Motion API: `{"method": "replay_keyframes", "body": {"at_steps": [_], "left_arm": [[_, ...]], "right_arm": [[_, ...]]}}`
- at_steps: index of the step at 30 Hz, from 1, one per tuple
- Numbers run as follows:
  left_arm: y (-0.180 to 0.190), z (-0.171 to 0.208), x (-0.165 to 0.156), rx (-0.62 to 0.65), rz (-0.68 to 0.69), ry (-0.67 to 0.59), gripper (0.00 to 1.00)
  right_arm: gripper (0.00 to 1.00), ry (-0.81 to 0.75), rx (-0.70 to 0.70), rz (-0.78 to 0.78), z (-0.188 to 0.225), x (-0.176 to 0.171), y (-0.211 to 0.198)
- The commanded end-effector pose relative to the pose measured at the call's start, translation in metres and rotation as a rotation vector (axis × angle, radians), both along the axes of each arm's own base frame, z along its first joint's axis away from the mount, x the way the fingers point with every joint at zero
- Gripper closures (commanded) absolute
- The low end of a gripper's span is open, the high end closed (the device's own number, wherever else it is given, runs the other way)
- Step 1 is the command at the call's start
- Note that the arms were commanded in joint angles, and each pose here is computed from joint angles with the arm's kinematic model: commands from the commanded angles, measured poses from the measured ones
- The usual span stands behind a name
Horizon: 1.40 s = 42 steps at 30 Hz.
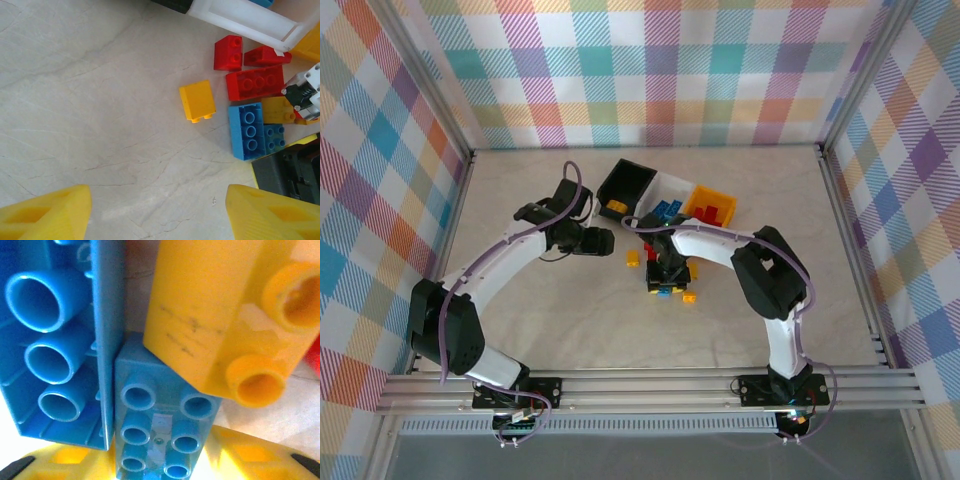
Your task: Sort the legos into containers by color
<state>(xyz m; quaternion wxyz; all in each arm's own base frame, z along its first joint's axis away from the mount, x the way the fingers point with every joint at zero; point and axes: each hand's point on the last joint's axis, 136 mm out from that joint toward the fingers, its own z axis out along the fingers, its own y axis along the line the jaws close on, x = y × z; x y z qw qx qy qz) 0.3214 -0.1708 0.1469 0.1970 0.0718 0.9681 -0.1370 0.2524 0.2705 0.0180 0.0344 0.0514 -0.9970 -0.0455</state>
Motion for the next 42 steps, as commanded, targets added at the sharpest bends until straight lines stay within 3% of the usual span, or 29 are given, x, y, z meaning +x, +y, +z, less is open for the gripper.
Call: {"method": "replay_keyframes", "body": {"at_steps": [1, 7, 15, 18, 23, 27, 33, 42], "left_arm": [[0.003, 0.003, 0.001, -0.018, 0.001, -0.008, 0.28], [0.003, -0.001, 0.001, -0.019, -0.003, -0.003, 0.28], [-0.004, -0.015, -0.001, -0.042, -0.024, 0.045, 0.28], [-0.005, -0.021, -0.005, -0.046, -0.028, 0.072, 0.28], [-0.007, -0.027, -0.015, -0.073, -0.018, 0.101, 0.28], [-0.010, -0.029, -0.024, -0.082, -0.027, 0.125, 0.28], [-0.028, -0.034, -0.037, -0.069, -0.088, 0.146, 0.29], [-0.053, -0.039, -0.036, -0.052, -0.150, 0.180, 0.29]], "right_arm": [[0.60, -0.021, -0.022, 0.015, -0.003, 0.006, 0.001], [0.72, -0.035, -0.001, -0.003, 0.022, -0.005, -0.008], [0.74, -0.142, 0.089, 0.001, 0.089, 0.005, -0.003], [0.73, -0.205, 0.135, -0.016, 0.119, 0.030, 0.002], [0.73, -0.277, 0.202, -0.073, 0.146, 0.102, 0.006], [0.72, -0.313, 0.185, -0.061, 0.144, 0.156, 0.008], [0.72, -0.309, 0.180, -0.086, 0.113, 0.206, 0.000], [0.69, -0.293, 0.207, -0.098, 0.084, 0.236, -0.001]]}}
